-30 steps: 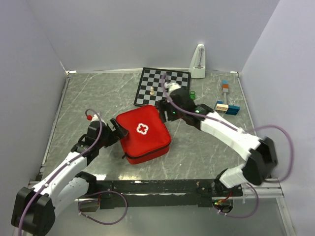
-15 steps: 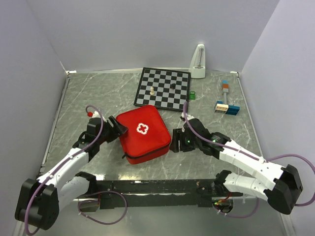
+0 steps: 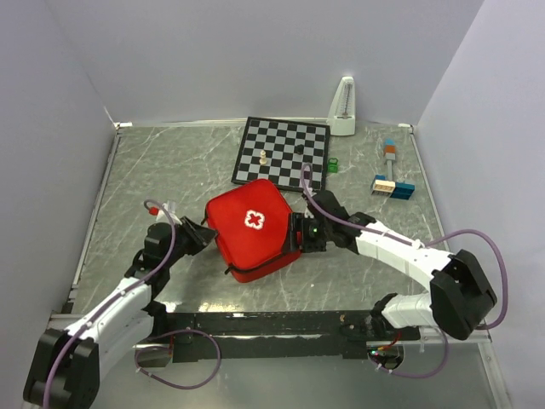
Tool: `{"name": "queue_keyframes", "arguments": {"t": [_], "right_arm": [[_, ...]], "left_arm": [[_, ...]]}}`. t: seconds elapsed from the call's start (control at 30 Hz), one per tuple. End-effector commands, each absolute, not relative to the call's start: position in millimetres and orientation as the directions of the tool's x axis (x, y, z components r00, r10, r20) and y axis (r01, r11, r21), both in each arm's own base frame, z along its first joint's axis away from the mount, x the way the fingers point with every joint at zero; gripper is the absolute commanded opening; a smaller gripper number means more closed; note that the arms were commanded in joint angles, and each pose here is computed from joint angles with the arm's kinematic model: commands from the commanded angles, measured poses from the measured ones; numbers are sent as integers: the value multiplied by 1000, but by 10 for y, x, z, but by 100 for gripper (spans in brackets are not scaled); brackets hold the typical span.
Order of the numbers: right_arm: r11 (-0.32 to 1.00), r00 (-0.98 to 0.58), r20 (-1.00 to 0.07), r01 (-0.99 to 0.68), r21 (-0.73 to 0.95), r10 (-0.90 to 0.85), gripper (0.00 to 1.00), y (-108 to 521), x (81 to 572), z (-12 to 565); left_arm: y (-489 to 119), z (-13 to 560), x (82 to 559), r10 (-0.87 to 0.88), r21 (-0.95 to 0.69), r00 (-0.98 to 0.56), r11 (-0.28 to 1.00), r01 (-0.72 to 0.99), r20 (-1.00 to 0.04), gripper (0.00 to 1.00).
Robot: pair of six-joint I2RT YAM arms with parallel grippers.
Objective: Organize the medicine kit
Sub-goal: Adjust the medicine box at the center of the board.
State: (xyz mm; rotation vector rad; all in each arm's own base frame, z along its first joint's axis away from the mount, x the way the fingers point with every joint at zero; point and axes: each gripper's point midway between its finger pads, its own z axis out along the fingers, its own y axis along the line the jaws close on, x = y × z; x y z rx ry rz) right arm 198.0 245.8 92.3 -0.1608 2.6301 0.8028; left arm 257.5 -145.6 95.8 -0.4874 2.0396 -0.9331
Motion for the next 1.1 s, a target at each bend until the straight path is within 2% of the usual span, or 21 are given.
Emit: {"name": "queue_keyframes", "arguments": {"t": [0.0,0.1,0.2,0.33,0.5,0.57,0.77,0.83,0.9,0.97,1.07], "right_arm": [[830,-866,-500,-262,493,24,73,2471,2432,1135],[841,-851,-525,-291,456,-10,72,2498,2568,1157],[866,-840,-542,-294,404,-32,72,2486,2705,1156],[896,-816,-578,-268,355,-15,72,2346,2709,1288],[892,-766,-642,-300,337,-16,71,2317,2278,1541],[877,-769,-639,-325,353,-28,70,2444,2061,1580],[887,-806,-591,-304,348,-44,60,2903,1733,1487],[900,-808,-589,-285,331,-39,57,3035,1701,1467],[901,-801,-597,-291,323,-45,56,3183,1646,1457],[905,-809,-587,-276,325,-36,56,3304,1609,1424],[919,-832,-554,-241,312,-30,57,3374,1522,1333]], "left_arm": [[-1757,1009,2228,-561,-825,-682,554,112,-470,18],[-1788,1008,2115,-569,-842,-685,525,124,-455,3],[-1785,1063,2056,-576,-848,-677,512,137,-458,1],[-1643,1281,2104,-600,-816,-619,565,120,-507,13],[-1471,1664,2132,-618,-779,-562,622,79,-550,50],[-1442,1736,2167,-629,-776,-555,629,50,-545,56],[-1469,1886,2463,-675,-791,-497,611,40,-546,57],[-1543,1844,2568,-669,-794,-503,605,59,-547,51],[-1698,1861,2636,-633,-796,-539,592,125,-556,45],[-1828,1761,2719,-585,-786,-585,599,154,-561,44],[-1771,1669,2867,-573,-747,-581,658,94,-578,48]]}}
